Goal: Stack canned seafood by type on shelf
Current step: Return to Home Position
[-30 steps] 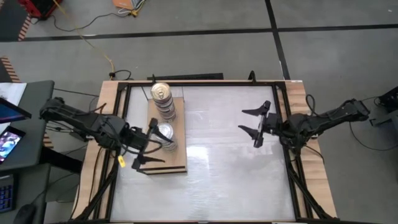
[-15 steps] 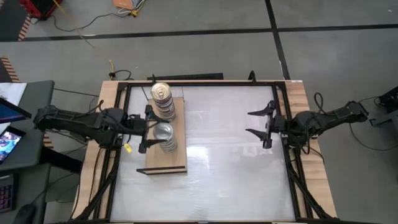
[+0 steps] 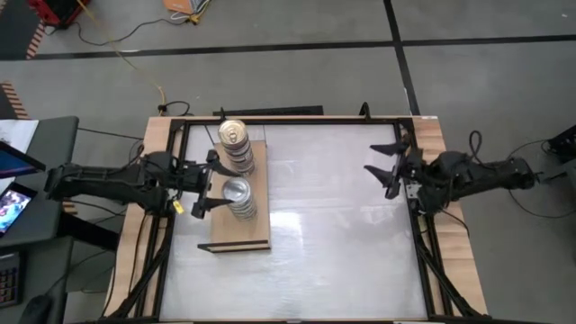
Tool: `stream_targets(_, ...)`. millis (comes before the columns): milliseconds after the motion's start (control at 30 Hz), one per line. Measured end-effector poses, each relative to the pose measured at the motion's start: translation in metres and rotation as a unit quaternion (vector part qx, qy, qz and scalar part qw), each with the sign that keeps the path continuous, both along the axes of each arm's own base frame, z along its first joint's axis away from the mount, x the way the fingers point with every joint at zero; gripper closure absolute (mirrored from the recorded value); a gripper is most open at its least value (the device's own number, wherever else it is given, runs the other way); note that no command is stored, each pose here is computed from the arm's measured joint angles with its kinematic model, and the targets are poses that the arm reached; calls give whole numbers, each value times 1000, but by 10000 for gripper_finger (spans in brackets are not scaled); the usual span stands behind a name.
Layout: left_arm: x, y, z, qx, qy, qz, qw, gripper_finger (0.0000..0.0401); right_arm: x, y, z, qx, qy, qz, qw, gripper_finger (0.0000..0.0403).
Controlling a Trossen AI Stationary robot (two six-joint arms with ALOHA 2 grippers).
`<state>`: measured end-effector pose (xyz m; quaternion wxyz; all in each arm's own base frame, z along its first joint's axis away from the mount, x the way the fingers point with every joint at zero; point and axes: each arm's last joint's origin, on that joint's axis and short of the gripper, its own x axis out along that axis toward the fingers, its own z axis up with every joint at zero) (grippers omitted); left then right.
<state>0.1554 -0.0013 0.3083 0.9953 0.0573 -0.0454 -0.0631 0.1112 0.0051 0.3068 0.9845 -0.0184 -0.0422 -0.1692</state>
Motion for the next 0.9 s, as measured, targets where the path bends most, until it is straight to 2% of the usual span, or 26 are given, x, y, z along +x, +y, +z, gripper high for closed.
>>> stream_targets(200, -6, 0, -17, 0, -42, 11, 999, 76, -1, -6, -1, 12, 2, -26, 1000, 81)
stream_targets(467, -15, 0, -23, -13, -38, 8, 999, 76, -11, -9, -2, 27, -3, -32, 999, 81)
stream_targets(700, -26, -3, -25, 35, -27, -21, 999, 76, -30, -10, -4, 42, -9, -29, 999, 81)
stream_targets(900, -28, -3, -26, 45, -22, 4, 999, 76, -32, -11, -5, 18, 4, -32, 999, 81)
